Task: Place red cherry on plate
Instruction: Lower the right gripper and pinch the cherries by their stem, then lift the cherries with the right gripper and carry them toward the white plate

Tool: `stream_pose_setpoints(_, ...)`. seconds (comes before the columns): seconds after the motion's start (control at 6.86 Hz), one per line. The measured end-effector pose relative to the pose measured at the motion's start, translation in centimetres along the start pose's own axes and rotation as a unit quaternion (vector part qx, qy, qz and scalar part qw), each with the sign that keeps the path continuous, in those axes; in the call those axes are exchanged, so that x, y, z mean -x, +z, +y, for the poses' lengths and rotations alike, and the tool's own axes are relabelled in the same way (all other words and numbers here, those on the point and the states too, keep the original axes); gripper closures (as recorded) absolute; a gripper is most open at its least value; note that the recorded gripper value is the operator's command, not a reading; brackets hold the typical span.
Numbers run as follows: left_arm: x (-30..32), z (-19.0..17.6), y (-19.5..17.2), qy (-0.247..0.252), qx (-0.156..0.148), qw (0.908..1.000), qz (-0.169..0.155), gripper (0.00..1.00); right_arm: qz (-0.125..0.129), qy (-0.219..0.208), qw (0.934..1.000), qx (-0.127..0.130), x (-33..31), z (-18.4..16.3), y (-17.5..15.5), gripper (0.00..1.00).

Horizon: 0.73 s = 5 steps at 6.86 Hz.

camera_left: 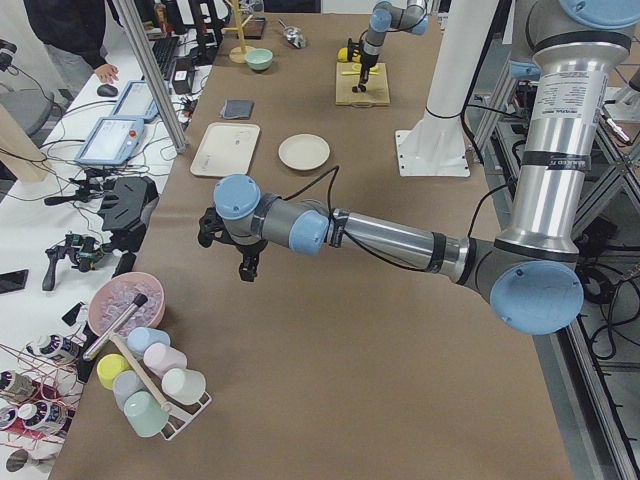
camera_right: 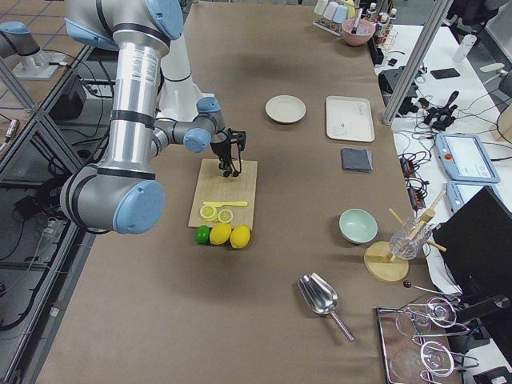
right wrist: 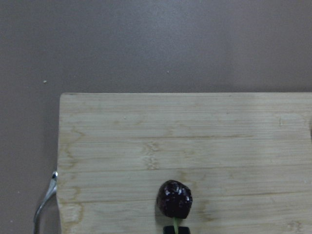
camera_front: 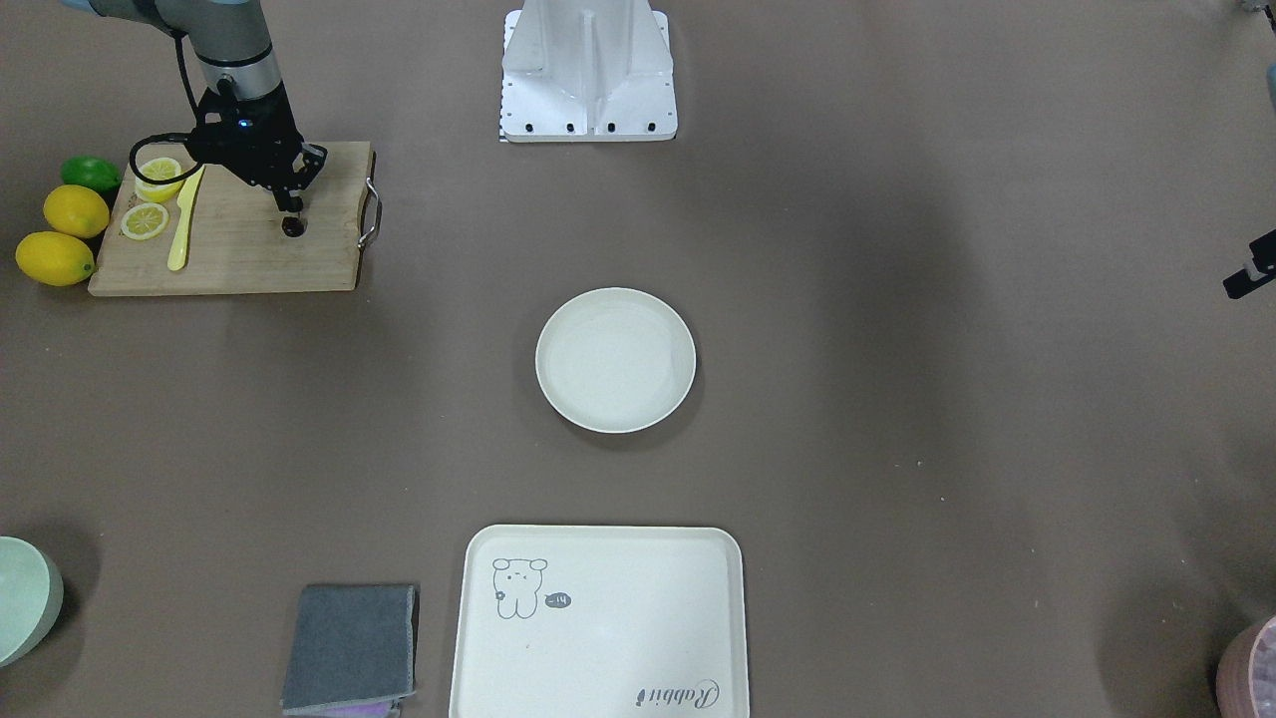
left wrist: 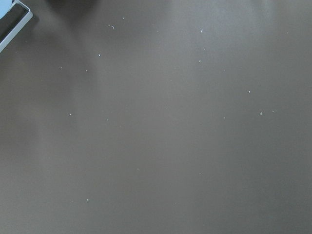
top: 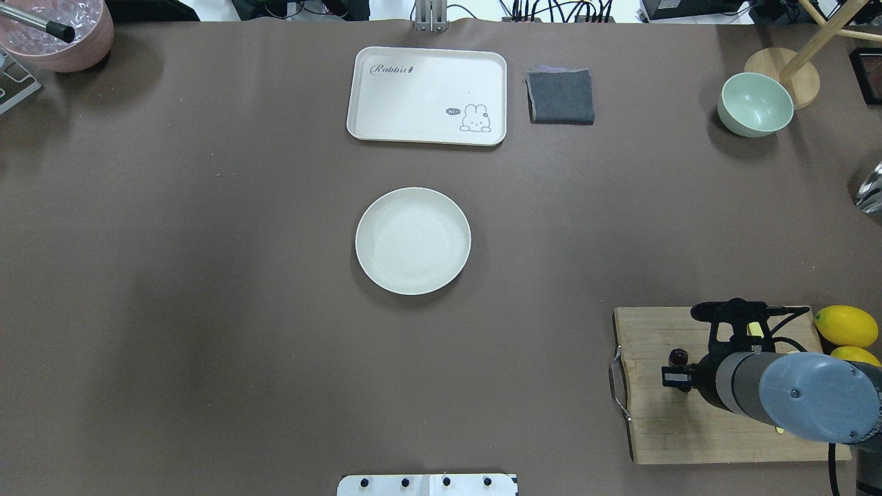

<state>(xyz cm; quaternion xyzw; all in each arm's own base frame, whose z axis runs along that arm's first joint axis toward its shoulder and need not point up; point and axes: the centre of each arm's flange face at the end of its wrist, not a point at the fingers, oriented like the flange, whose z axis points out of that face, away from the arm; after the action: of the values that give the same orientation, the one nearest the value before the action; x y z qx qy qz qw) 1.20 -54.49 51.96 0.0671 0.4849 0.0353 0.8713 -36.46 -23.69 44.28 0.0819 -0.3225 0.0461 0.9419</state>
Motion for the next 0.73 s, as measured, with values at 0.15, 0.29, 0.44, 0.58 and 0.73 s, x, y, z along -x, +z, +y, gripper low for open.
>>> stream_pose_setpoints(0.15, -0.1, 0.0, 0.0, 0.000, 0.000, 1.0000, 0.000, 0.01, -0.002, 0.002, 1.0000, 0.002, 0.1, -0.1, -0.2, 1.00)
stream_pose_setpoints(0.29, -0.1, -0.1, 0.0, 0.001, -0.001, 1.0000, 0.000, 0.01, -0.009, 0.008, 0.9999, 0.005, 0.1, -0.7, -1.1, 1.00)
stream_pose_setpoints(0.44, -0.2, -0.1, -0.1, 0.002, -0.001, 1.0000, 0.001, 0.01, -0.022, 0.025, 0.9994, 0.014, -0.3, -2.4, -3.5, 1.00)
stream_pose_setpoints(0.58, -0.2, -0.1, -0.1, 0.002, -0.001, 1.0000, 0.001, 0.01, -0.032, 0.039, 0.9983, 0.031, -1.1, -4.8, -7.0, 1.00)
stream_pose_setpoints(0.73, -0.2, -0.1, 0.0, 0.001, 0.000, 1.0000, 0.001, 0.01, -0.040, 0.046, 0.9970, 0.049, -1.9, -8.3, -11.9, 1.00)
